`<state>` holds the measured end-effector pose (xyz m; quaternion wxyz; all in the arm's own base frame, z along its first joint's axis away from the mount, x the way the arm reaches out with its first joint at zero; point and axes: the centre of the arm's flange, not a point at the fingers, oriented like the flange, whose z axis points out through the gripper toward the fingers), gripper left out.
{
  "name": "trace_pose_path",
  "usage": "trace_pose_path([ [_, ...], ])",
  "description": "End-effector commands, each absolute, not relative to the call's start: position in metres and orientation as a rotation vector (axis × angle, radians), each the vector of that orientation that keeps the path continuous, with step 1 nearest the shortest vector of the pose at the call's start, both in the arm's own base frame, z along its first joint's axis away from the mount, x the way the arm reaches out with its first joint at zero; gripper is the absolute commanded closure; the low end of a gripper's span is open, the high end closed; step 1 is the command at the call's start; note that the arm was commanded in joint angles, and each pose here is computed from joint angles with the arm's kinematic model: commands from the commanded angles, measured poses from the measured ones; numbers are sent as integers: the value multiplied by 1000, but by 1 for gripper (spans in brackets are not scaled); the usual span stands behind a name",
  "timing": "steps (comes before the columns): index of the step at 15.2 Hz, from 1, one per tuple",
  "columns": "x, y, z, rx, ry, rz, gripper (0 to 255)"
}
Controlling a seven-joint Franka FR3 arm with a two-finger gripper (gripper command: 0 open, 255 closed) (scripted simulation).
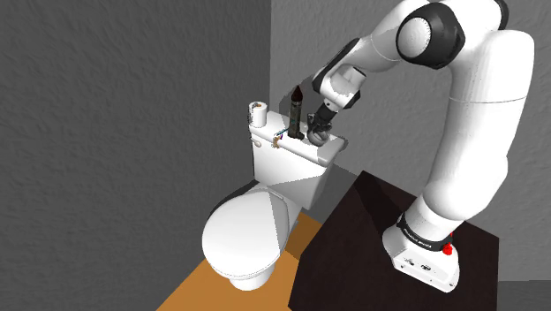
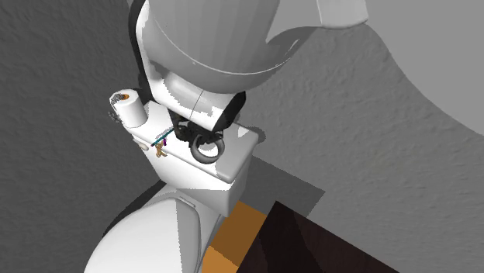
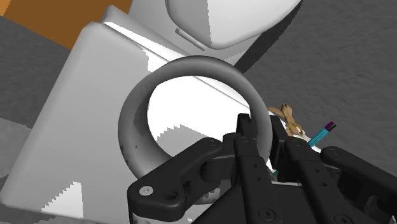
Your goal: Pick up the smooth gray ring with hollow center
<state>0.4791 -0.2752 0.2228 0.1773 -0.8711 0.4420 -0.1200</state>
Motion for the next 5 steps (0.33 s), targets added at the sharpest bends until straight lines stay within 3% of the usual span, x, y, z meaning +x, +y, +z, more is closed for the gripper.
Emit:
trace_pose_path([
  [1,479,-276,232,-2465,1251,-339,255],
  [5,479,-276,244,-2465,1251,-339,255],
])
